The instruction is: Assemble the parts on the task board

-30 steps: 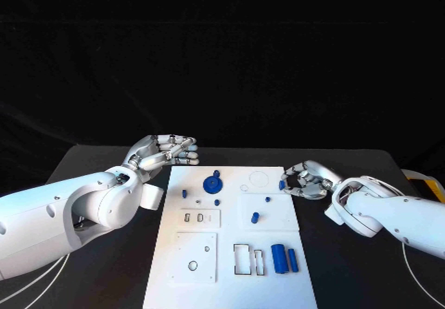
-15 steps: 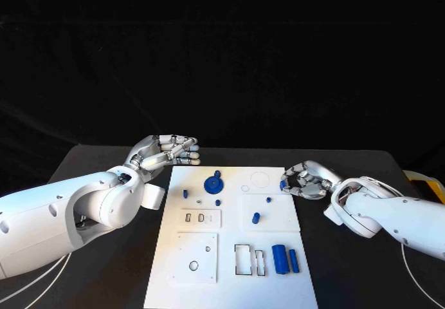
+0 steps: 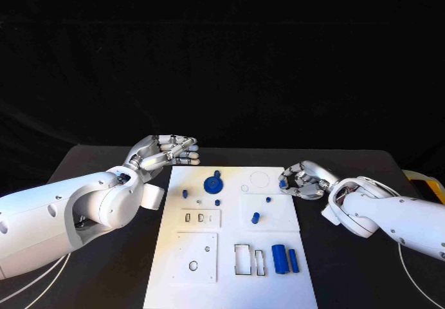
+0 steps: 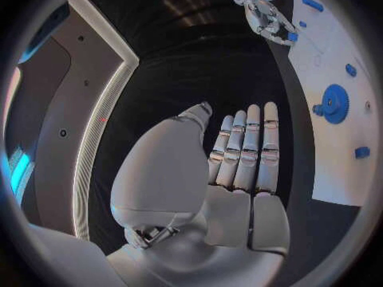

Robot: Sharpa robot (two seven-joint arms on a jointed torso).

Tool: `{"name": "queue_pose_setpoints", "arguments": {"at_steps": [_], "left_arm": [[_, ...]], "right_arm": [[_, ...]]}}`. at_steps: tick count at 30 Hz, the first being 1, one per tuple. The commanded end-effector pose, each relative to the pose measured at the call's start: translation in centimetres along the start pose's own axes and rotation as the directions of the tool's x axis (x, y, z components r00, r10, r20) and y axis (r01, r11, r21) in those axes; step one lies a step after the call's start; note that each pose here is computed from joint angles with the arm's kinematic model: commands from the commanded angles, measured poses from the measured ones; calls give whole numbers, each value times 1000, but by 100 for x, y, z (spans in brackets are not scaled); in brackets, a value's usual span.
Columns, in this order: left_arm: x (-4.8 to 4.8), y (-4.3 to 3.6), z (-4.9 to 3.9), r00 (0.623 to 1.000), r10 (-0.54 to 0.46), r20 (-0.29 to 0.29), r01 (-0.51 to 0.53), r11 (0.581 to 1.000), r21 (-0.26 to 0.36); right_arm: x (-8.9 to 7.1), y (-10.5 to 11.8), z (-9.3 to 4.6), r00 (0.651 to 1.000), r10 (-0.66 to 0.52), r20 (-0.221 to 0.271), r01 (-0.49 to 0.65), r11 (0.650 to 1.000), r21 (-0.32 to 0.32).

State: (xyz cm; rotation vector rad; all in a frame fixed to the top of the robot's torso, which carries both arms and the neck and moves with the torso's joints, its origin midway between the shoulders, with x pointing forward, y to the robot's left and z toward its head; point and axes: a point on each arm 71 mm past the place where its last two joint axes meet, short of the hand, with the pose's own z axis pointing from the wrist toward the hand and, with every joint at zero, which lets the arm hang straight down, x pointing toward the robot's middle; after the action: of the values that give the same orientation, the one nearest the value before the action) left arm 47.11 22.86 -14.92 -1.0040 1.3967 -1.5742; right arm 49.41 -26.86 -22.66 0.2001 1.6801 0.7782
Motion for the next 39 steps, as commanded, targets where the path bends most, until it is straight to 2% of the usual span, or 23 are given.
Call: {"name": "queue_pose_setpoints", "arguments": {"at_steps": [1, 10, 23, 29, 32, 39], "left_arm": [[23, -11, 3, 1000, -7, -18, 7, 1000, 6], [23, -11, 0, 1000, -7, -17, 7, 1000, 4], [16, -12, -5, 1000, -6, -16, 6, 1000, 3], [0, -10, -5, 1000, -5, -12, 5, 1000, 2], [-11, -5, 2, 1000, -4, -10, 4, 1000, 1], [-15, 19, 51, 1000, -2, -8, 2, 1000, -1]], "right_arm": [[16, 4, 2, 1000, -7, -10, 7, 1000, -2], [15, 4, 10, 1000, -10, -7, 10, 1000, -3], [-15, 63, -16, 998, -22, 61, 23, 1000, -12], [-23, 289, -46, 997, 0, 76, 2, 1000, -26], [5, 491, -44, 997, 7, 72, -3, 999, -47], [240, 1005, 37, 999, 7, 32, -3, 992, -123]]}}
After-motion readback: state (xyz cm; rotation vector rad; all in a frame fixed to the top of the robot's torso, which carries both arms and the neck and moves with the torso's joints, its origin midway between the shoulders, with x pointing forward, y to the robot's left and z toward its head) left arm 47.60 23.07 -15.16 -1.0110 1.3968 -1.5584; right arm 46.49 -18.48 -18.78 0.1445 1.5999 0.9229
